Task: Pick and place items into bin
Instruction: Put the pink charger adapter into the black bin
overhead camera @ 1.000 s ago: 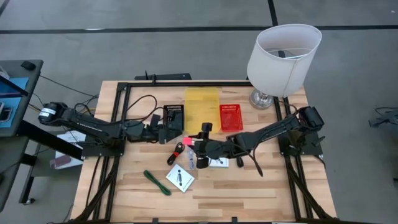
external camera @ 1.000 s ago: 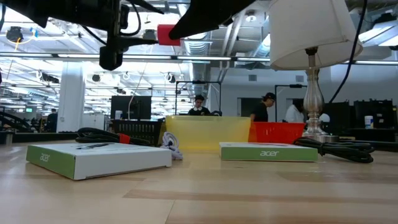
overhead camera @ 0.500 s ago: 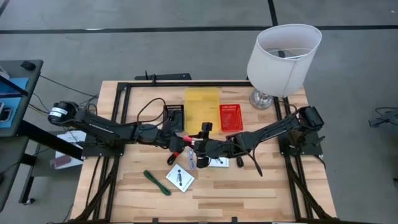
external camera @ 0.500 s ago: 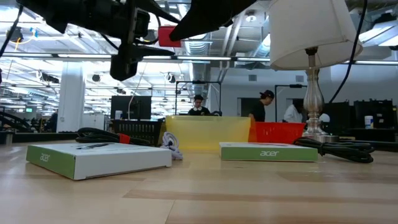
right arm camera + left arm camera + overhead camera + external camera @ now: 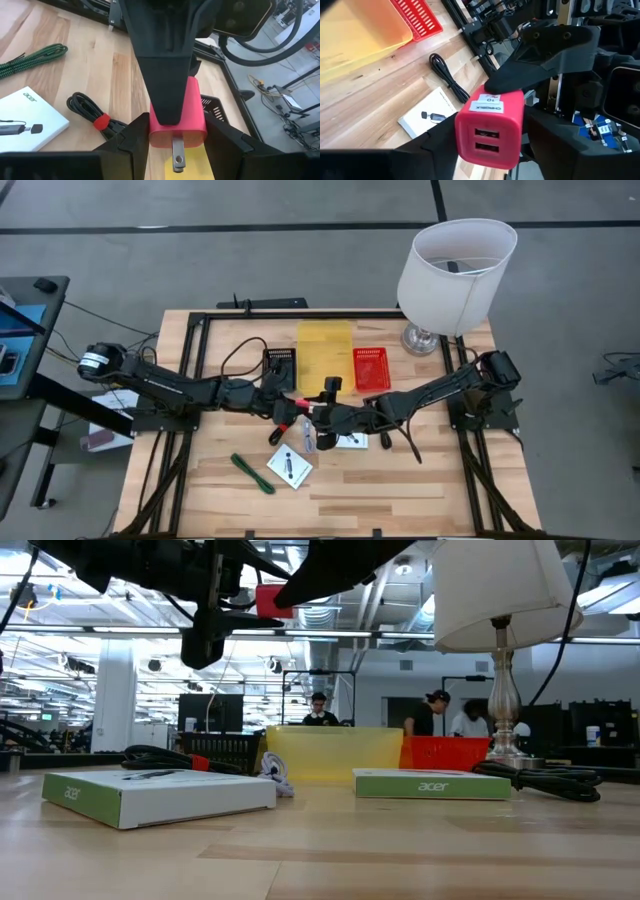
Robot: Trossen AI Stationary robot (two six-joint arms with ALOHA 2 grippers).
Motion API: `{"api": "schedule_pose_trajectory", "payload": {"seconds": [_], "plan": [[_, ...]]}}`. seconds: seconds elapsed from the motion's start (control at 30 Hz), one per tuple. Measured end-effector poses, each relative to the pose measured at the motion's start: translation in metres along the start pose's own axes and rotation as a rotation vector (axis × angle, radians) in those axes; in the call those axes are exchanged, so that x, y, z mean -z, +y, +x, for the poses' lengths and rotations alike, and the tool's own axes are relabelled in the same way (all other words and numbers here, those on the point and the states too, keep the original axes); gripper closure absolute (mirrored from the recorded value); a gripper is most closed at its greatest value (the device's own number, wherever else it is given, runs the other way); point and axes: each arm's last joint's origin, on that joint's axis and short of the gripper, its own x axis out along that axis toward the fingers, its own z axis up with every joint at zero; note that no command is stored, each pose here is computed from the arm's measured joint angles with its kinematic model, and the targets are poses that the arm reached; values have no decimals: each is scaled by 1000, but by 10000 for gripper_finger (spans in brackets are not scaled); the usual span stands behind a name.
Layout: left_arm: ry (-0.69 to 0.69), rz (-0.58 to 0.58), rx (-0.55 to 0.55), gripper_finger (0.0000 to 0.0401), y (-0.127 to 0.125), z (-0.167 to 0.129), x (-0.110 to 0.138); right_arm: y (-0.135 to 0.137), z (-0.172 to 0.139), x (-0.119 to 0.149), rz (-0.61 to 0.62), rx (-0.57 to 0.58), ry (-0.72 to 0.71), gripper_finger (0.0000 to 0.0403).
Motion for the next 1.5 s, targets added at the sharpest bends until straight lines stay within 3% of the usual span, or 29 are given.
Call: {"api": "schedule_pose_trajectory", "payload": {"seconds": [0.17, 0.37, 0.6, 0.97, 1.5], "plan": [[41, 14, 23, 261, 1, 0, -2, 0, 0, 0, -3, 1, 4, 254], [51, 25, 30, 262, 2, 1, -4, 0, 0, 0, -4, 2, 4, 250], [59, 50, 39, 256, 2, 1, -4, 4, -3, 0, -37, 8, 8, 191], [46, 89, 16, 261, 8, 1, -12, 22, -22, 9, -181, 249, 151, 176], [26, 224, -304, 260, 62, -10, -60, 17, -37, 36, -51, 276, 348, 178]]}}
